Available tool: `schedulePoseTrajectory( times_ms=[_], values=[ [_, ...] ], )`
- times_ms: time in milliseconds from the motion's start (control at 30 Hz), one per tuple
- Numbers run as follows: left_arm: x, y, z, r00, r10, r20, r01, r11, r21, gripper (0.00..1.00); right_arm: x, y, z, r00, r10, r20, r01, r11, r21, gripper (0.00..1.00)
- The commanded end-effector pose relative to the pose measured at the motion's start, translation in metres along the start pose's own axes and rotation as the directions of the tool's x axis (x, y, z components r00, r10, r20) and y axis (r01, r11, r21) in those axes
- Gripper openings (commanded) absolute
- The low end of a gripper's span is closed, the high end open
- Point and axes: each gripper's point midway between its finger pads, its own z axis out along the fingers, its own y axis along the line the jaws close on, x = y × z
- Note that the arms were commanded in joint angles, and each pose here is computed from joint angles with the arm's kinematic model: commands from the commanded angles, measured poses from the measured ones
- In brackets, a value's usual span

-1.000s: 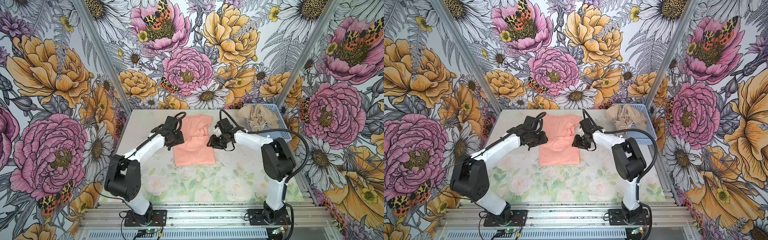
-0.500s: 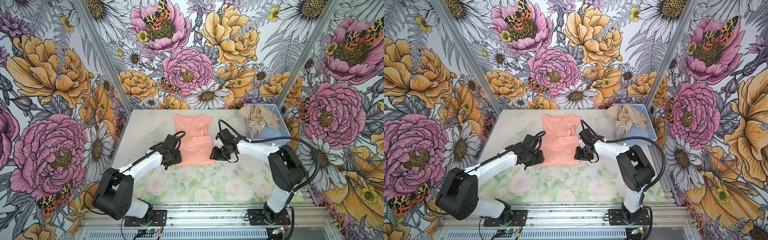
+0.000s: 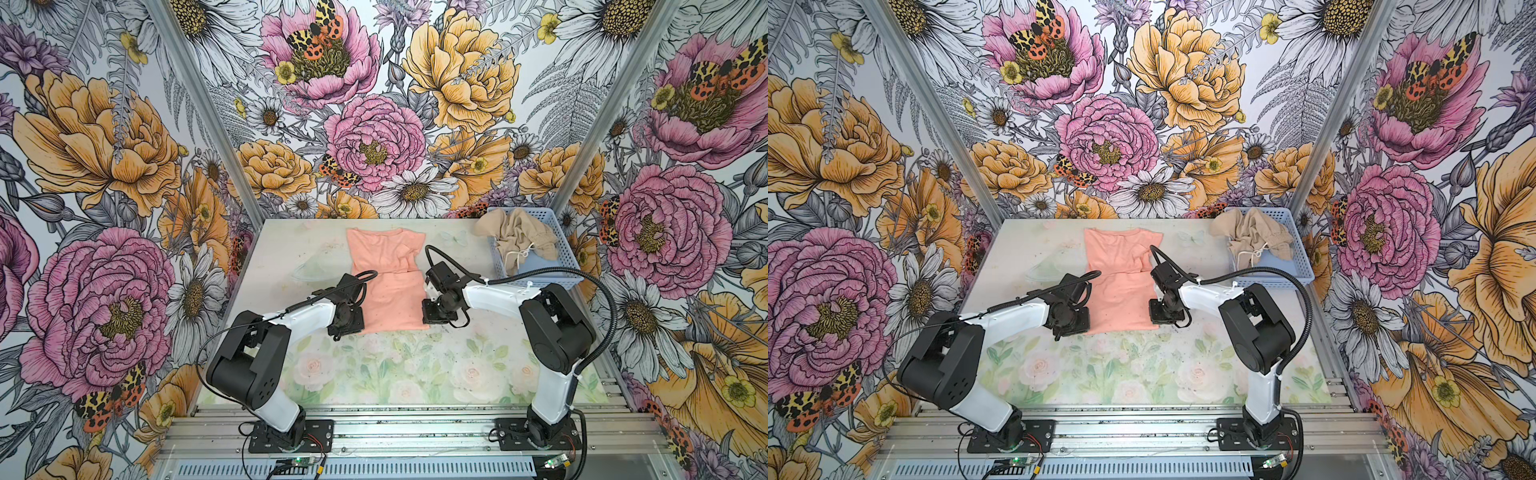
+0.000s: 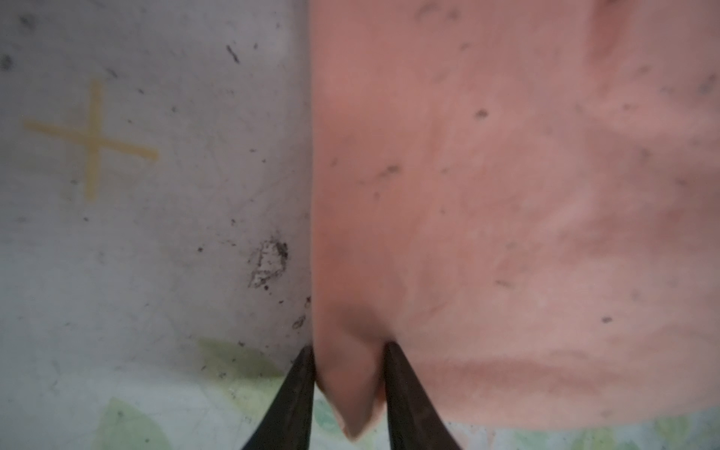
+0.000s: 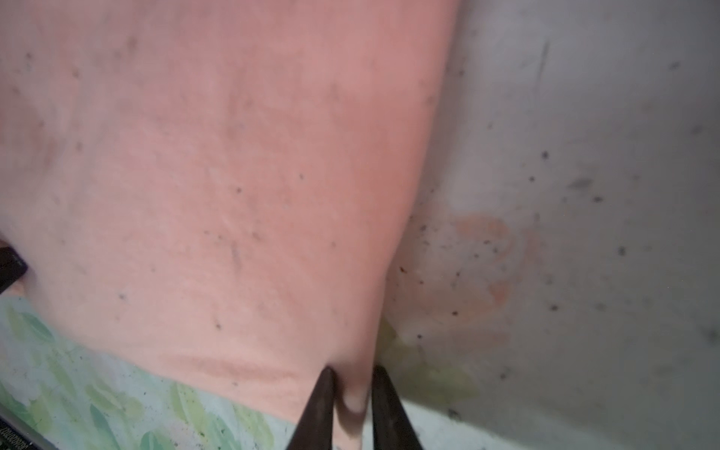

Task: Fold and stack the mixed laundry pile
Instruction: 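Grasp the near corners of the folded shirt with both grippers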

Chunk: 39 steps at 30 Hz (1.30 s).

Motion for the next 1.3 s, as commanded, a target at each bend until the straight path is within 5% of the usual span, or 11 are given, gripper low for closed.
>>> schedulePoseTrajectory(
  times_ms=[0, 167, 267, 367, 767, 1133, 1267],
  values=[
    [0.01, 0.028, 0.014, 0.999, 0.004, -0.041, -0.009, 0.992, -0.122, 0.28, 0.008, -0.017, 0.002, 1.0, -0.011, -0.012, 0.012, 0.997, 0.082, 0.14],
    [0.012, 0.029, 0.007, 0.999, -0.001, -0.036, -0.003, 0.993, -0.115, 0.26, 0.01, -0.013, 0.001, 1.0, -0.013, -0.02, 0.014, 0.998, 0.063, 0.1],
    [0.009, 0.022, -0.01, 1.0, -0.015, 0.015, 0.016, 0.998, -0.067, 0.42, 0.011, -0.005, -0.006, 1.0, -0.006, -0.013, 0.006, 1.0, 0.025, 0.2],
    [0.004, 0.021, -0.029, 0.996, -0.042, 0.074, 0.044, 0.999, -0.023, 0.47, 0.01, 0.0, -0.018, 1.0, 0.001, 0.013, -0.001, 1.0, 0.001, 0.31],
    [0.006, 0.013, -0.01, 0.993, -0.099, 0.07, 0.092, 0.991, 0.092, 0.41, 0.005, 0.012, -0.008, 0.999, 0.031, 0.035, -0.028, 0.996, -0.09, 0.4],
    [0.018, 0.015, 0.012, 0.995, -0.098, 0.02, 0.096, 0.992, 0.082, 0.39, 0.018, 0.001, 0.015, 0.999, 0.045, -0.013, -0.045, 0.996, -0.071, 0.31],
    [0.026, 0.016, 0.018, 0.995, -0.096, -0.004, 0.096, 0.992, 0.077, 0.24, 0.022, -0.002, 0.016, 0.999, 0.046, -0.019, -0.047, 0.997, -0.062, 0.21]
  ],
)
